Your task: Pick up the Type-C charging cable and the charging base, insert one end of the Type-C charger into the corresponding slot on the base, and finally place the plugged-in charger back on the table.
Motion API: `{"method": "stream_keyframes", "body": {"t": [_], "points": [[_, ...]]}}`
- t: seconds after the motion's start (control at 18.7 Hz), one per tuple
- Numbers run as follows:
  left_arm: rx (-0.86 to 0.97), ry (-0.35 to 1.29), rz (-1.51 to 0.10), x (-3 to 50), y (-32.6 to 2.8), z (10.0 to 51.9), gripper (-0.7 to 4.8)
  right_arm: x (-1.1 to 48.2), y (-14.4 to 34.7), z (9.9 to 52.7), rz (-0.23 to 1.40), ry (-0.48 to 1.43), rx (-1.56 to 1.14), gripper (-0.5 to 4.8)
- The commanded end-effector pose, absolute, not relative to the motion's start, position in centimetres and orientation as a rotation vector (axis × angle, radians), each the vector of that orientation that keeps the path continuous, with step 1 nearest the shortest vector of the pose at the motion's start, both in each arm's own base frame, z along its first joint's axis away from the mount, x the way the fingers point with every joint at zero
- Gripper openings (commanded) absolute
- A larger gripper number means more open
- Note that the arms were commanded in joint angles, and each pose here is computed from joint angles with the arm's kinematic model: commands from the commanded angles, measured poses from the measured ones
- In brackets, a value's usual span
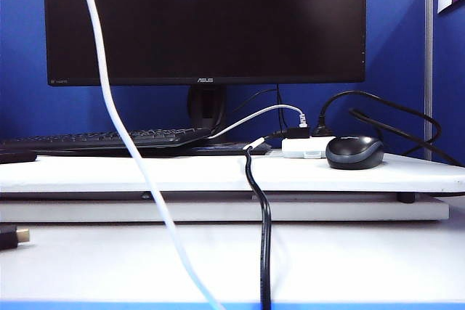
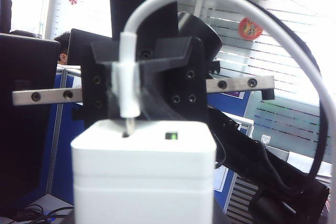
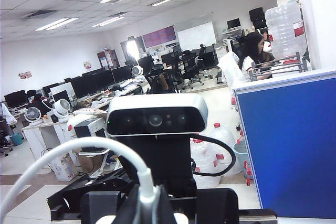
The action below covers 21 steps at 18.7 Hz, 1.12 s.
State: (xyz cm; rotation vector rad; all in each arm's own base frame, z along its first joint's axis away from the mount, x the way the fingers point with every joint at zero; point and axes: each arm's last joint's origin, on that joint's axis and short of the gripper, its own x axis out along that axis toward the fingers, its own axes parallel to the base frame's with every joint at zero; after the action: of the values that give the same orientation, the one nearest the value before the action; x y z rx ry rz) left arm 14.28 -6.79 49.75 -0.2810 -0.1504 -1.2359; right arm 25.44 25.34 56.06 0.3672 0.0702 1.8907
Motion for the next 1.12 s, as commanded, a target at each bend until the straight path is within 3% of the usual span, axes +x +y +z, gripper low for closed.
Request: {"method": "stream_keyframes", "body": {"t": [0.05,1.12], "points": [[-0.267,-0.205,-1.241,13.8,-6.6,50.4,-0.05,25.3,25.3,56.1,1.893,0.07,0.363,-0.05],[-0.265,-0.217,-1.242,13.3,-6.5,50.6,-0.05,24.9,26.1,54.9,1.942,0.107,0.253,-0.05]]}}
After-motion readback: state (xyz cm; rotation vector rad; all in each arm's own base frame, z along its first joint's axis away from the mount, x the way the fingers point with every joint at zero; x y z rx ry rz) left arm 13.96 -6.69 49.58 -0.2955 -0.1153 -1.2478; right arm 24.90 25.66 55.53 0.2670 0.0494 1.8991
